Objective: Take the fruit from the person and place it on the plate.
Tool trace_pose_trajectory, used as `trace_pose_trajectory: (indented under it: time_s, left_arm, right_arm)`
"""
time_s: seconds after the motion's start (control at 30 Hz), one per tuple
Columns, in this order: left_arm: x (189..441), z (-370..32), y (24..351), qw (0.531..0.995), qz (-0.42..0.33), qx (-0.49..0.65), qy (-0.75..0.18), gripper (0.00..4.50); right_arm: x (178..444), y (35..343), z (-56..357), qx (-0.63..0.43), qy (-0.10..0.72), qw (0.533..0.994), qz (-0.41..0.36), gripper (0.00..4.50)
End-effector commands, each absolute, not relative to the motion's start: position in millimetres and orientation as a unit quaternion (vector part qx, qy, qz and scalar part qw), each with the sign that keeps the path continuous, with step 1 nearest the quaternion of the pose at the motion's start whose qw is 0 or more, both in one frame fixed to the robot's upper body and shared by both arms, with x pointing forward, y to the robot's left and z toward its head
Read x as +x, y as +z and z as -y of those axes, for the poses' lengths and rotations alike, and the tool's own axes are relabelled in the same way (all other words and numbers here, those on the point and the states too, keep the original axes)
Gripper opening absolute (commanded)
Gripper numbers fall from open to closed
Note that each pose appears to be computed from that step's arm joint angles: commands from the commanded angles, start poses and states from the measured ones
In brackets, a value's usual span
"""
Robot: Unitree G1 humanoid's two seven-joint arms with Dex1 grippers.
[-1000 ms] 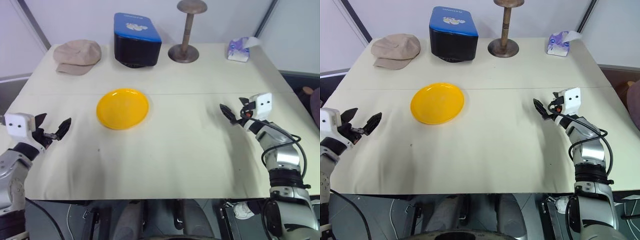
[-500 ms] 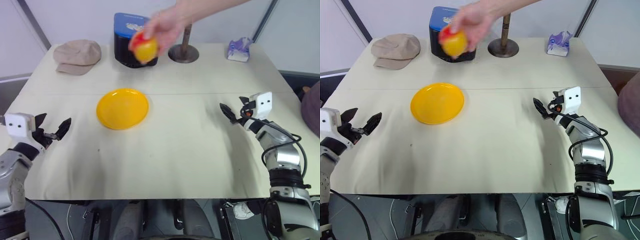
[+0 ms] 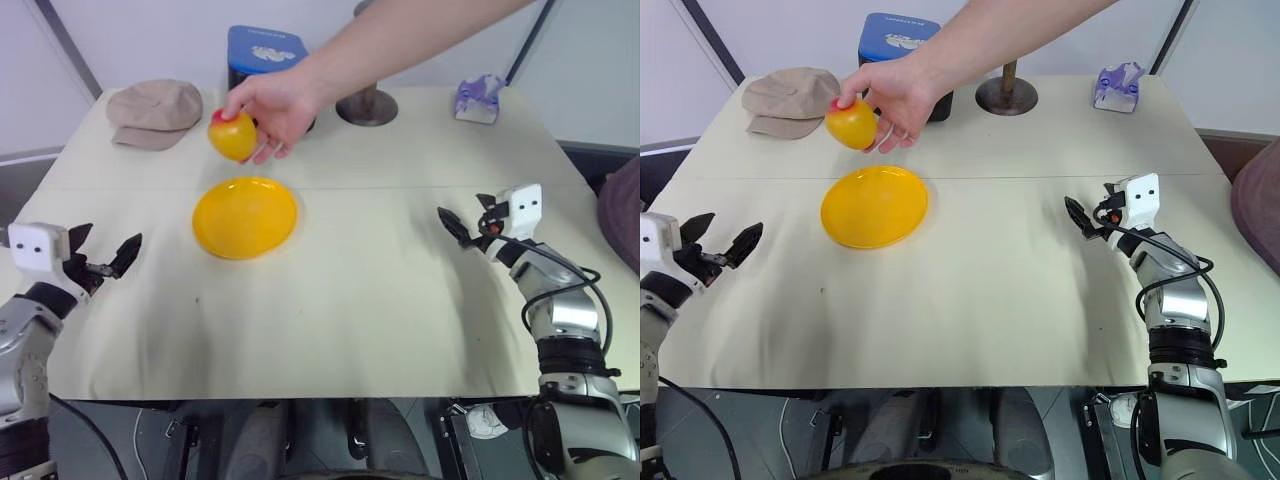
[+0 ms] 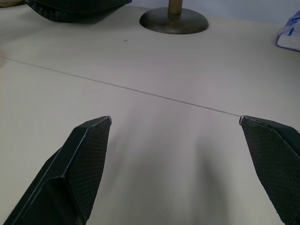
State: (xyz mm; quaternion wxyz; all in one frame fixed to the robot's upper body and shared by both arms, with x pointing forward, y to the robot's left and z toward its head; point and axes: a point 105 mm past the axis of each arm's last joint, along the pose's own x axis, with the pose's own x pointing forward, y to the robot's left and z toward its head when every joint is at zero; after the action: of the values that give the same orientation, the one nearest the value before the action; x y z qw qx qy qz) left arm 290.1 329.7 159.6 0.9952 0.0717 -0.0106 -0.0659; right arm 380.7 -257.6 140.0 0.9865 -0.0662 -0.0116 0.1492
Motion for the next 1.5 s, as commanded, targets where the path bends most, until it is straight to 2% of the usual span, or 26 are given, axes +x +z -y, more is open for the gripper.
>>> trace_pose_trajectory:
  time_s: [0.03,0.17,0.27,0.33,0.47,0.63,0.93,1.23,1.5]
  left_arm:
    - [287.6,-331.0,186.2,0.992,0.044,0.097,-0.072,4.5]
    - [287.9,-331.2,187.0,0.991,0.041,0.099,-0.077,4.5]
    - [290.4,-327.7,187.1,0.99,0.041,0.099,-0.087,4.5]
    - [293.3,-321.0,190.0,0.989,0.045,0.095,-0.106,4.5]
    - [302.4,-282.2,217.8,0.973,0.085,0.077,-0.203,4.5]
    - [326.1,-243.1,231.6,0.951,0.112,0.055,-0.282,4.5]
    - [362.6,-202.9,236.8,0.935,0.169,0.007,-0.313,4.5]
    - [384.6,-177.8,238.5,0.927,0.199,-0.013,-0.318,4.5]
    - [395.7,-171.3,241.3,0.926,0.212,-0.015,-0.314,4.5]
  right_arm:
    - [377.8,169.5,236.1,-0.04,0.201,0.977,0.052,4.49]
    - [346.7,200.9,182.2,0.028,0.366,0.928,0.061,4.49]
    - [329.0,216.0,159.2,0.023,0.426,0.903,0.054,4.49]
    - [327.2,218.0,155.1,0.012,0.428,0.903,0.049,4.49]
    - [330.1,215.6,152.8,0.005,0.42,0.906,0.044,4.49]
    - [338.2,208.4,154.5,-0.008,0.404,0.914,0.04,4.49]
    - [342.5,206.6,160.6,-0.022,0.384,0.922,0.04,4.49]
    - [341.7,207.5,164.3,-0.029,0.376,0.926,0.038,4.49]
    - [341.2,207.3,167.8,-0.032,0.367,0.929,0.038,4.49]
